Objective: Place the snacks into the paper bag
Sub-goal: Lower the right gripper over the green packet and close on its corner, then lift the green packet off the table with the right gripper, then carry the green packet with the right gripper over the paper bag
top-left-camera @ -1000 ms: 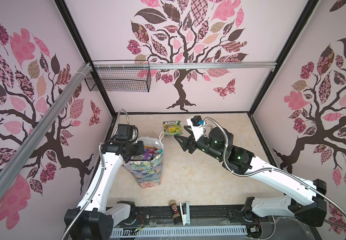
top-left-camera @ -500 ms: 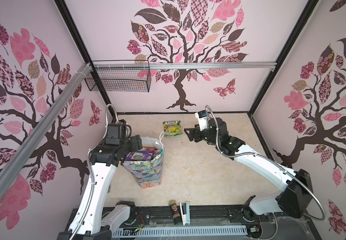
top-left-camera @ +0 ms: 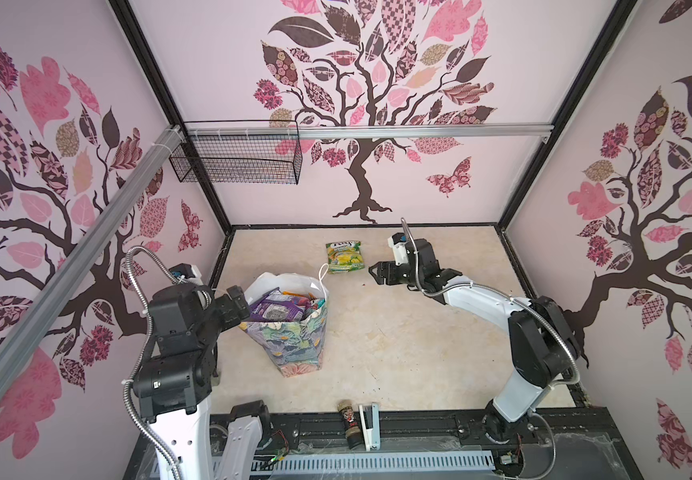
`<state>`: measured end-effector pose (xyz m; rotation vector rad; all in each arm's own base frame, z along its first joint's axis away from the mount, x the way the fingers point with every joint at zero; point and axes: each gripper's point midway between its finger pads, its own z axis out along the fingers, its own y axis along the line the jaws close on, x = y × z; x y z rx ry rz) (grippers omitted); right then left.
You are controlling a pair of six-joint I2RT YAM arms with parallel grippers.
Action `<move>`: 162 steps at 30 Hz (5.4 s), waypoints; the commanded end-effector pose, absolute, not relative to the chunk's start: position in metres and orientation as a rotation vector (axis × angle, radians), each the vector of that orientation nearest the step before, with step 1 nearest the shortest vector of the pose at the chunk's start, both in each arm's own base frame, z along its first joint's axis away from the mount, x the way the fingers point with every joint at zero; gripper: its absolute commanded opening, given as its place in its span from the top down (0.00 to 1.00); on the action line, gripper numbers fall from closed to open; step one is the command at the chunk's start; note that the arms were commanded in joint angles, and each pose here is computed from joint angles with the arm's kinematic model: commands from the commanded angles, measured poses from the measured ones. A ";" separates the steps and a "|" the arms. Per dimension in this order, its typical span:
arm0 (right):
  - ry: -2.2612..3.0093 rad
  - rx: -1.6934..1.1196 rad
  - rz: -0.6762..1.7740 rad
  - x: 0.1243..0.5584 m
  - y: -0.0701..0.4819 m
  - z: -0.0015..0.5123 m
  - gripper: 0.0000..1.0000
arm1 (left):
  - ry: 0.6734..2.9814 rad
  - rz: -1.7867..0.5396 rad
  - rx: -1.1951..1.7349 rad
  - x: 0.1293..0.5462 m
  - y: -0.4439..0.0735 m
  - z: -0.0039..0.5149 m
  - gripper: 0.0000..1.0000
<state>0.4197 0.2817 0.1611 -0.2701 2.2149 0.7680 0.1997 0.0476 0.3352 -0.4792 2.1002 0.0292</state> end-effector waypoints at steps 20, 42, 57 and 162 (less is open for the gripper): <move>2.237 -0.206 0.907 0.461 0.281 0.099 0.16 | 2.125 0.036 -0.455 0.224 0.055 0.319 0.18; 2.252 -0.114 1.031 0.497 0.304 0.073 0.17 | 2.105 -0.203 -0.426 0.240 0.042 0.292 0.93; 2.252 0.011 1.120 0.526 0.322 0.054 0.21 | 2.083 -0.222 -0.397 0.236 0.037 0.294 1.00; 1.475 -0.535 1.072 0.263 0.343 0.534 1.00 | 2.051 -0.207 -0.274 0.213 0.012 0.306 1.00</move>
